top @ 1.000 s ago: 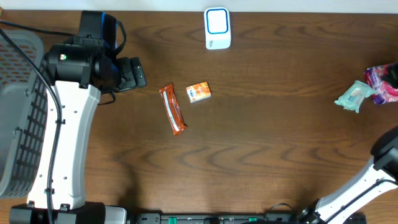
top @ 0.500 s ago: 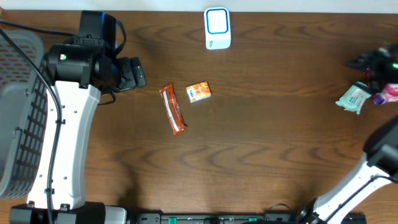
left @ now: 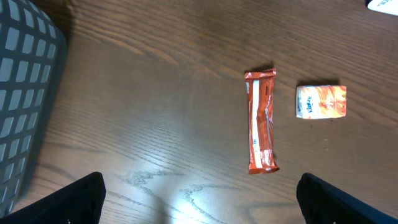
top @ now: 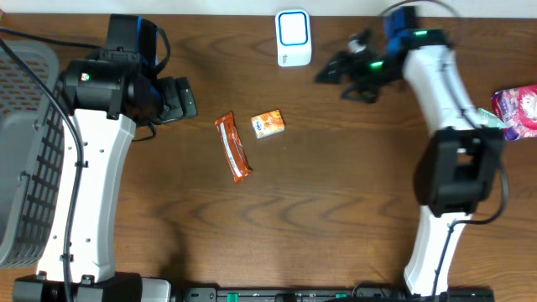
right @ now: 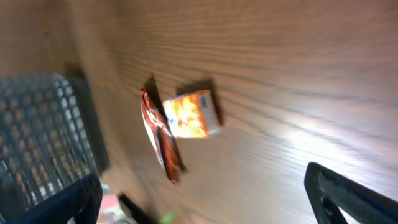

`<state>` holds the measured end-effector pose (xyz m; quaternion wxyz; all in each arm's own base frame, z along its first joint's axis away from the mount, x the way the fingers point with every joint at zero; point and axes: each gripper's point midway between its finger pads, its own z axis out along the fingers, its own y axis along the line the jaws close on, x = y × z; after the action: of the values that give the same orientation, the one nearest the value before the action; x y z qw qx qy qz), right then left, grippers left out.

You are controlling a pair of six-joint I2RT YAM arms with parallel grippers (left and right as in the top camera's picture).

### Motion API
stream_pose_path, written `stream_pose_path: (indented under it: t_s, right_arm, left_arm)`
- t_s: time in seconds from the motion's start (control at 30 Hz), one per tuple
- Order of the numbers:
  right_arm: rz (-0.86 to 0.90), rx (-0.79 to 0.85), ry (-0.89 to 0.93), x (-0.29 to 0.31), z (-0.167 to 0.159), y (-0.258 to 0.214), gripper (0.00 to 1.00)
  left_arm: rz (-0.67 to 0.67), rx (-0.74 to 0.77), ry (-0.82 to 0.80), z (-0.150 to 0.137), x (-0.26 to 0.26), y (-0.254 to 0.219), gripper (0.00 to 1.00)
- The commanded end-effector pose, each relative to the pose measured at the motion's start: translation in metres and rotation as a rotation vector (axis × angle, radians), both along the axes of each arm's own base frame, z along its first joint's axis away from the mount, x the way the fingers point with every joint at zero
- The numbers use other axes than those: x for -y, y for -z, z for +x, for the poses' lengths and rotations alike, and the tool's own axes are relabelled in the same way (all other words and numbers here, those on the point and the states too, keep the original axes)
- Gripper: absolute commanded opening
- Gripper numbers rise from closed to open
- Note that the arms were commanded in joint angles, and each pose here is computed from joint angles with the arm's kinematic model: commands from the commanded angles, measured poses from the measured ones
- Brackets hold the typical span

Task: Scan the item barcode
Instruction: 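Swing the right gripper to the small orange pack and grasp it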

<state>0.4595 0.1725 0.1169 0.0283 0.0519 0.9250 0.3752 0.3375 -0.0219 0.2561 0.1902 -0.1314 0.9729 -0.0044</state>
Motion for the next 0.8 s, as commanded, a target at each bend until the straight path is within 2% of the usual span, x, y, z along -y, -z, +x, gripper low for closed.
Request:
stream_pose_path:
  t_s: [0.0,0.13,0.4,0.53,0.73,0.77]
  right_arm:
    - [-0.068,-0.207,0.193,-0.036,-0.015,0.022,0.99]
    - [-0.122,-0.282,0.297,-0.069,-0.028,0.045,0.99]
    - [-0.224,-0.481,0.54,-0.092,-0.059,0.074,0.87]
    - [-0.271,-0.462,0.641,-0.095,-0.06,0.089,0.82]
    - [-0.165,-0.331,0.603,-0.124,-0.043,0.095,0.8]
    - [-0.157,-0.313,0.6,-0.127,-0.042,0.097,0.72]
  left_arm:
    - [-0.001,-0.012,-0.012,0.0,-0.001,0.003,0.98]
    - [-0.001,-0.012,-0.012,0.0,-0.001,0.003,0.98]
    - [-0.001,-0.012,-0.012,0.0,-0.001,0.003,0.98]
    - [-0.001,-0.012,-0.012,0.0,-0.001,0.003,0.98]
    - [-0.001,-0.012,-0.012,0.0,-0.001,0.003,0.98]
    - [-0.001,-0.012,-0.012,0.0,-0.001,0.003,0.98]
